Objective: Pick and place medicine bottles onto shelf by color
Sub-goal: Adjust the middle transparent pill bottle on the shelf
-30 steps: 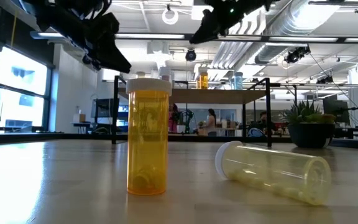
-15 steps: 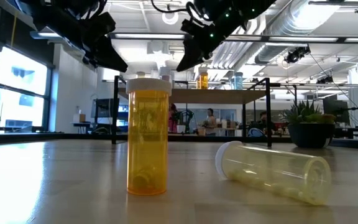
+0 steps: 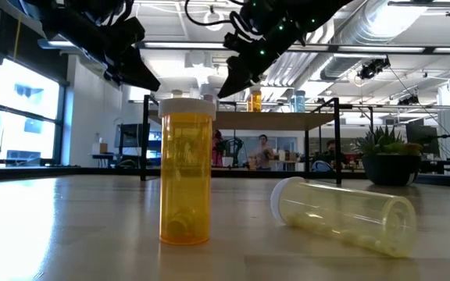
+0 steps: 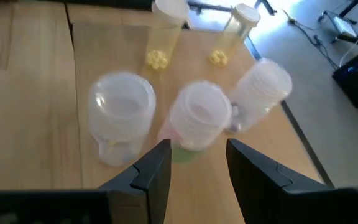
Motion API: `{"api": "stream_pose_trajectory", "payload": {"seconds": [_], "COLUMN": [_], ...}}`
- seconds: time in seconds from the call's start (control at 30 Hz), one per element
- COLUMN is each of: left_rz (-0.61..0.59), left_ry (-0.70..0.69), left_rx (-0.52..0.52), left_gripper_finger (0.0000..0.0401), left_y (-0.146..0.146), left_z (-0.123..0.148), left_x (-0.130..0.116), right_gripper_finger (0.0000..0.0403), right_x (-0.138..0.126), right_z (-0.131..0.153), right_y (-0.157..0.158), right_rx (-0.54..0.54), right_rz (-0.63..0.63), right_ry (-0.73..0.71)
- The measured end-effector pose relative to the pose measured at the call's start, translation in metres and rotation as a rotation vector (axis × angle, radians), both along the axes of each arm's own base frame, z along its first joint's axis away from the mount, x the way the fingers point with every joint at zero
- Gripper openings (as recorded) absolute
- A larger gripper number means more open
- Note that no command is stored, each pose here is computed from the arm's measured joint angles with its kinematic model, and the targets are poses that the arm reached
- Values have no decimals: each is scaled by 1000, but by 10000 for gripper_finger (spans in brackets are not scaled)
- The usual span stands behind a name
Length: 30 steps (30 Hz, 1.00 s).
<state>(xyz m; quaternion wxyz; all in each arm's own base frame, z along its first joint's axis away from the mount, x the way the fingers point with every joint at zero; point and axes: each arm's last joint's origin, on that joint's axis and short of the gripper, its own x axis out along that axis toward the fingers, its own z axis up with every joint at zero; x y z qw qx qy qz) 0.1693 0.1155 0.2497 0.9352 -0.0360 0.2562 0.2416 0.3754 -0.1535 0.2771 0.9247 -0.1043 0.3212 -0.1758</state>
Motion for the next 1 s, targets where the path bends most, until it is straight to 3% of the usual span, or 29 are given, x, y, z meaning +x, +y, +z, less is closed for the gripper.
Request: {"api": "stream_pose_trajectory", "payload": {"seconds": [0.4, 1.0], "left_rz": [0, -17], "left_ry": [0, 15], "left_rx": [0, 26], "left_gripper_finger": [152, 152], "left_y": [0, 0], "left_z": [0, 0], "left_x": [0, 0], "right_gripper_finger": [147, 147], "right_x": [3, -1], "right_z": [3, 1], "right_y": [-7, -12], "right_rx": [-21, -49], "right_rz": [-8, -63], "right_ry": [-62, -30]}}
